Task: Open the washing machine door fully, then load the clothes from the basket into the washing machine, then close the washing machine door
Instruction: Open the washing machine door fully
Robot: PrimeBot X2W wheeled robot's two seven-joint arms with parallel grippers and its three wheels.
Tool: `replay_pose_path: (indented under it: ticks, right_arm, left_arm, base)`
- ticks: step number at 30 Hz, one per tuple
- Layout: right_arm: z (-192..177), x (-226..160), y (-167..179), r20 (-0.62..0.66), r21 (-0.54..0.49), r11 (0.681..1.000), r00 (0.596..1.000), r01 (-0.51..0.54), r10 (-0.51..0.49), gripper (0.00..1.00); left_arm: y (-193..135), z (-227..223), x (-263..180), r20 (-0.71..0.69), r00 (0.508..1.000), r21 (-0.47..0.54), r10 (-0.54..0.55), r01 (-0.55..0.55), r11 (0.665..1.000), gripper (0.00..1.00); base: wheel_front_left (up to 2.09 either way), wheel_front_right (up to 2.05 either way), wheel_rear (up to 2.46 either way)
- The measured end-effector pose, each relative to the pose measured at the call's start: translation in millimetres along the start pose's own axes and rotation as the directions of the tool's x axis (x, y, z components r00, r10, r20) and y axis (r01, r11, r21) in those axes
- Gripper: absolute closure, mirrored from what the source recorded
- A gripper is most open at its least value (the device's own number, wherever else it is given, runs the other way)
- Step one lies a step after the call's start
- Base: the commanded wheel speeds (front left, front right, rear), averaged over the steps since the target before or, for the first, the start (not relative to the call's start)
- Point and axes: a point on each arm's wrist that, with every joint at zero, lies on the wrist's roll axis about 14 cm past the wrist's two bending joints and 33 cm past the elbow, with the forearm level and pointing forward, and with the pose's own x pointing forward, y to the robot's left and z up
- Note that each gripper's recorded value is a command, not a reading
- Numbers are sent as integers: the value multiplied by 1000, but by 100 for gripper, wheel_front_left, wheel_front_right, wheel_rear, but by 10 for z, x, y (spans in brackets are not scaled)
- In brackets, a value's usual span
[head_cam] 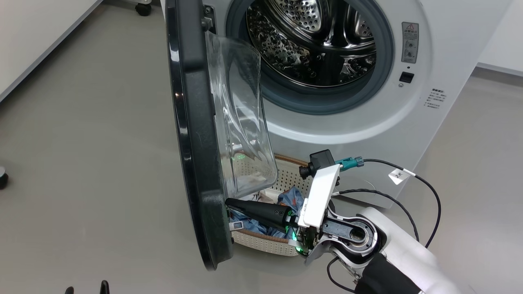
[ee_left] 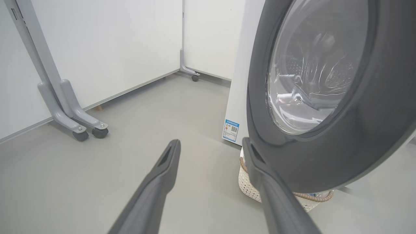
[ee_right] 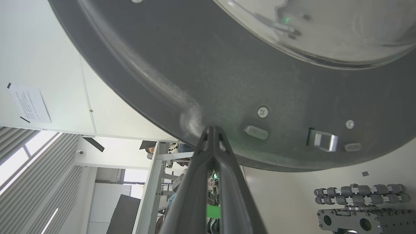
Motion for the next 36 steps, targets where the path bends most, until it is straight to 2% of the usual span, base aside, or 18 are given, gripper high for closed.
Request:
replay_pose_path:
  ticks: [7, 8, 9, 10, 13, 15, 18, 20, 23, 29, 33, 36]
  right_arm:
    - [124, -71, 96, 89, -45, 999, 996, -3, 7, 100]
    - [161, -93, 101, 108, -62, 998, 994, 5, 2, 66]
    - [215, -121, 108, 136, -85, 996, 991, 16, -4, 25]
    - [274, -150, 116, 165, -118, 992, 986, 32, -12, 0]
    - [441, -253, 188, 251, -213, 975, 968, 71, -16, 0]
    - [562, -353, 240, 307, -303, 945, 951, 120, -23, 0]
    - [815, -637, 270, 420, -440, 863, 906, 247, -46, 0]
    - [949, -861, 236, 495, -481, 812, 867, 331, -60, 0]
    - [1077, -1193, 159, 590, -519, 726, 803, 452, -78, 0]
    - [1162, -1872, -11, 751, -501, 581, 656, 642, -78, 0]
    - [1172, -2302, -37, 817, -504, 415, 574, 758, -54, 0]
    - [1136, -2639, -83, 860, -474, 308, 508, 825, -38, 0]
  left_arm:
    - [31, 119, 18, 35, 999, 3, -2, 2, 1000, 0]
    - [39, 147, 25, 44, 999, 4, -1, 1, 1000, 0]
    - [50, 175, 30, 51, 999, 8, 0, -1, 1000, 0]
    - [61, 185, 30, 53, 999, 12, 1, -2, 1000, 0]
    - [65, 214, 36, 57, 998, 18, -1, 0, 1000, 0]
    - [60, 251, 59, 65, 998, 21, -7, 6, 1000, 0]
    - [27, 268, 98, 66, 998, 26, -22, 20, 999, 0]
    - [8, 288, 123, 68, 997, 28, -29, 28, 999, 0]
    - [-8, 307, 166, 68, 997, 40, -36, 34, 999, 0]
    - [-92, 312, 234, 57, 996, 57, -68, 65, 996, 0]
    - [-146, 315, 286, 49, 995, 71, -92, 88, 994, 0]
    - [-212, 295, 333, 39, 993, 75, -112, 109, 991, 0]
  base:
    - [0, 0, 0]
    - [0, 0, 0]
    - [0, 0, 0]
    - [0, 0, 0]
    - [0, 0, 0]
    - [0, 0, 0]
    - [0, 0, 0]
    - [0, 0, 0]
    - [0, 0, 0]
    - [0, 0, 0]
    - [0, 0, 0]
    - [0, 0, 0]
